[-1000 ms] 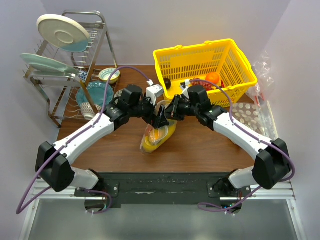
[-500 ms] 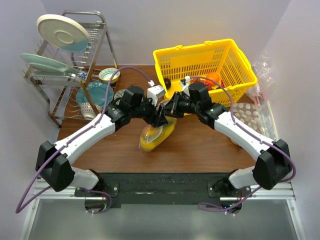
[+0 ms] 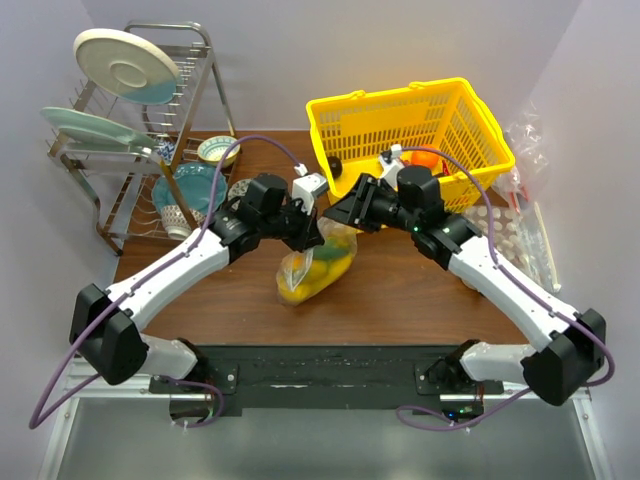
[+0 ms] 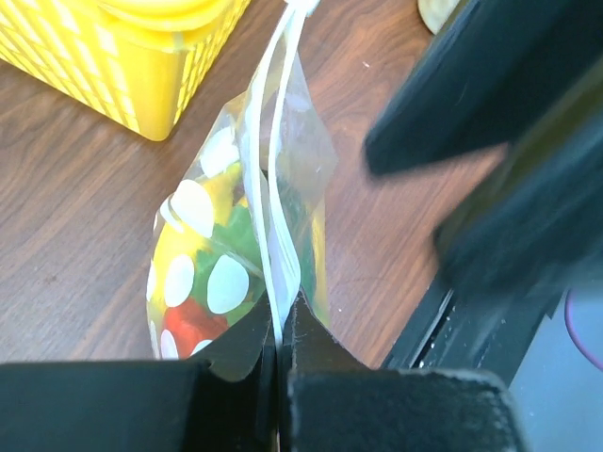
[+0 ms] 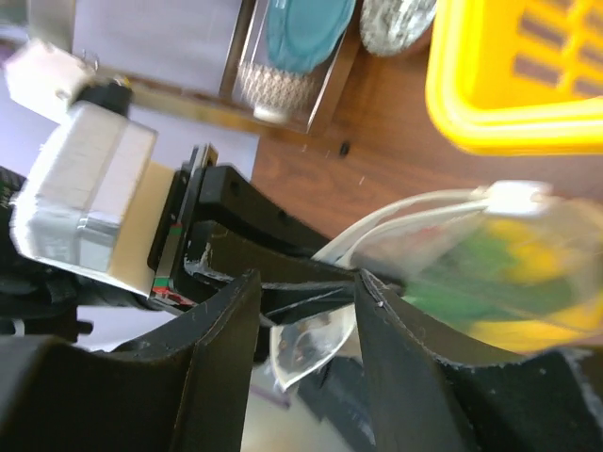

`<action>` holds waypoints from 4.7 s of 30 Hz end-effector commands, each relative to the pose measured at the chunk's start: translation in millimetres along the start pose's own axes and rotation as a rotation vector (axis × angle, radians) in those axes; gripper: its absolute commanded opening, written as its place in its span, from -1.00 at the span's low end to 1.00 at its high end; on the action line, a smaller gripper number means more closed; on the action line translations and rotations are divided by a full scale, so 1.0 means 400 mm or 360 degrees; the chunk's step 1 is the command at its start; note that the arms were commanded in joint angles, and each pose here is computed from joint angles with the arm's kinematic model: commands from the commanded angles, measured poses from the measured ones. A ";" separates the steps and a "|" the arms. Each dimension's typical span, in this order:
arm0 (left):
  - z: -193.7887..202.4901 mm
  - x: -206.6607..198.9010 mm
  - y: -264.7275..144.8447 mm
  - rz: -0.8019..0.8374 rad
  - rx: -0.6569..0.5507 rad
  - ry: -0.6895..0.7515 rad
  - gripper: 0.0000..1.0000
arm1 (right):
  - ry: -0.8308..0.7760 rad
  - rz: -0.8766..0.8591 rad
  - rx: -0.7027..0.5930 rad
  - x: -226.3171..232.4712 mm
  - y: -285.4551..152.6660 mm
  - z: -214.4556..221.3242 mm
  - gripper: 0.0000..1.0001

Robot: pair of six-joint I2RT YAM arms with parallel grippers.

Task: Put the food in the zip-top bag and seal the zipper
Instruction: Adjust the zipper food storage bag at the center of the board, then zip the zipper food storage bag at the center of the board.

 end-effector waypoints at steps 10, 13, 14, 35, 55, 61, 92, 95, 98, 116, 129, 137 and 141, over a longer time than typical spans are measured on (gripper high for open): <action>-0.042 -0.086 -0.097 0.0281 -0.0146 0.0150 -1.00 | -0.0879 -0.0145 -0.0222 0.001 -0.161 -0.029 0.08; -0.048 -0.098 -0.113 0.0322 -0.0174 0.0169 -1.00 | -0.1013 -0.0250 -0.0194 -0.002 -0.186 -0.026 -0.01; -0.052 -0.102 -0.117 0.0330 -0.0183 0.0173 -1.00 | -0.1040 -0.0291 -0.0172 -0.006 -0.188 -0.024 -0.02; -0.102 -0.173 -0.196 0.0570 -0.0303 0.0252 -1.00 | -0.1225 -0.0755 -0.0030 -0.013 -0.194 -0.020 -0.03; -0.063 -0.156 -0.172 0.0543 -0.0246 0.0235 -1.00 | -0.1166 -0.0749 -0.0090 -0.009 -0.197 -0.022 -1.00; -0.046 -0.135 -0.148 0.0467 -0.0234 0.0210 -1.00 | -0.1051 -0.0664 -0.0051 -0.046 -0.172 -0.014 -1.00; -0.002 -0.044 -0.039 0.0209 -0.0155 0.0226 -0.20 | -0.0810 -0.0439 0.0043 -0.217 -0.097 0.062 -1.00; -0.022 -0.046 -0.044 0.0207 -0.0192 0.0261 0.29 | -0.0835 -0.0450 0.0061 -0.212 -0.099 0.067 -1.00; -0.048 -0.051 -0.046 0.0228 -0.0225 0.0300 0.49 | -0.0867 -0.0451 0.0072 -0.208 -0.103 0.072 -1.00; -0.197 -0.122 -0.036 0.0536 -0.0340 0.0471 0.46 | -0.1023 -0.0720 0.0094 -0.104 -0.148 0.076 -1.00; -0.181 -0.163 -0.029 0.0758 -0.0298 0.0483 0.41 | -0.1067 -0.0787 0.0123 -0.084 -0.153 0.083 -1.00; -0.171 -0.173 -0.018 0.0817 -0.0267 0.0476 0.00 | -0.1075 -0.0791 0.0129 -0.079 -0.154 0.085 -1.00; -0.173 -0.172 -0.014 0.0814 -0.0267 0.0464 -0.46 | -0.1076 -0.0783 0.0131 -0.080 -0.153 0.085 -1.00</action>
Point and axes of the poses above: each gripper's point midway between its finger pads, its own y axis out along the fingers, its own x axis along the line the jaws close on, z = x × y, the point moved 6 cm from there along -y, back along the fingers, and after that the axes turned 4 degrees about y, right-handed, at the moved point
